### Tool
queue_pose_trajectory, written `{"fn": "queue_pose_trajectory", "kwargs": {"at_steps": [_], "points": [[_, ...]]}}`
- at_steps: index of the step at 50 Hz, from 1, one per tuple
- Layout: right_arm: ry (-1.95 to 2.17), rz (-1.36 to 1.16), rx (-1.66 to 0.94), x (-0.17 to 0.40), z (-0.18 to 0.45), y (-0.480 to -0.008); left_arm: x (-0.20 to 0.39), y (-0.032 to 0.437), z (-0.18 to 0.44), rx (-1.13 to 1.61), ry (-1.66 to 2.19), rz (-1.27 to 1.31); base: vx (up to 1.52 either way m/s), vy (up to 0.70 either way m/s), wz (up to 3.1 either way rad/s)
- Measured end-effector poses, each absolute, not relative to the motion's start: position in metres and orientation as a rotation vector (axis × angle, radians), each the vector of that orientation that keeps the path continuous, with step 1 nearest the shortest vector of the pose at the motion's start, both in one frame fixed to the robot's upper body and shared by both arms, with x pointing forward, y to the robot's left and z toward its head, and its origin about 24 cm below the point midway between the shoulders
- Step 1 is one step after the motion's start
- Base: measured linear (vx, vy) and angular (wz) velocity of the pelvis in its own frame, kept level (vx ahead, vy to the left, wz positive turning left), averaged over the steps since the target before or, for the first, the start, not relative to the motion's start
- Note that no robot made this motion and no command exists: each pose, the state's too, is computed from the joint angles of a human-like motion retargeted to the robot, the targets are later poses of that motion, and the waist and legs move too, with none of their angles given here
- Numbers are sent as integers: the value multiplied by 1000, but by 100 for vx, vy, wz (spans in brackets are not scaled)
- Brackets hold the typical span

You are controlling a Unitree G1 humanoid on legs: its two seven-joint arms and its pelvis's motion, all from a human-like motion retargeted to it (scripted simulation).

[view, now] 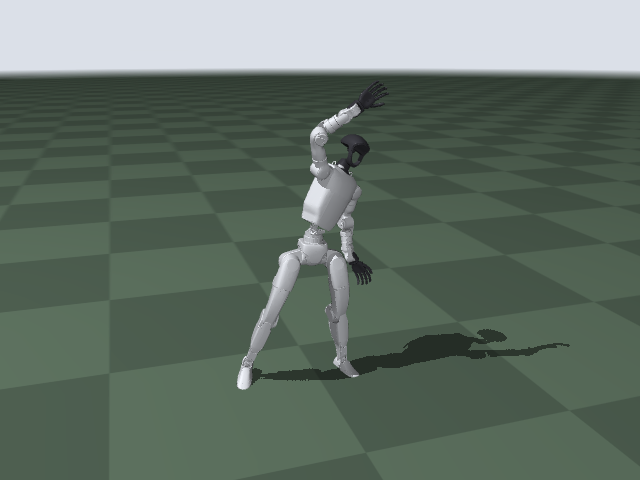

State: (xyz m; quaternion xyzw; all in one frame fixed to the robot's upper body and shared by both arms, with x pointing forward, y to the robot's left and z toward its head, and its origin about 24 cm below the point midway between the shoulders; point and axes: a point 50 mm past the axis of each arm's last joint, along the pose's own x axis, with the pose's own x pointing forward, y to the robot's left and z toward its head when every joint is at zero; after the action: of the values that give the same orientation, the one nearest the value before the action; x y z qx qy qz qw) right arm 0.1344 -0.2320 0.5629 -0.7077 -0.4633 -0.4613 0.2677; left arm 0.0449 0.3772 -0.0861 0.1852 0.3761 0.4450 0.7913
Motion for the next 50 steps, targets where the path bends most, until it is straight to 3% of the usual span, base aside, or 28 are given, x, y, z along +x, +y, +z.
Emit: {"fn": "queue_pose_trajectory", "kwargs": {"at_steps": [14, 24, 36, 42, 50], "points": [[-887, -1445, -1354, 119, 563, -343, 63, 345, -105, 310, 815, 907, -2, -37, -122], [-598, -1688, -380, 95, 481, -459, 83, 280, -131, 191, 872, 726, 7, -30, -86], [-440, -1900, 481, 21, 359, -525, 67, 213, -152, 159, 1001, 413, 4, -5, -52], [-434, -1944, 635, 0, 333, -532, 70, 217, -151, 188, 985, 399, 1, 1, -15], [-449, -1943, 545, 6, 344, -530, 90, 233, -141, 171, 898, 459, -3, 7, 31]]}}
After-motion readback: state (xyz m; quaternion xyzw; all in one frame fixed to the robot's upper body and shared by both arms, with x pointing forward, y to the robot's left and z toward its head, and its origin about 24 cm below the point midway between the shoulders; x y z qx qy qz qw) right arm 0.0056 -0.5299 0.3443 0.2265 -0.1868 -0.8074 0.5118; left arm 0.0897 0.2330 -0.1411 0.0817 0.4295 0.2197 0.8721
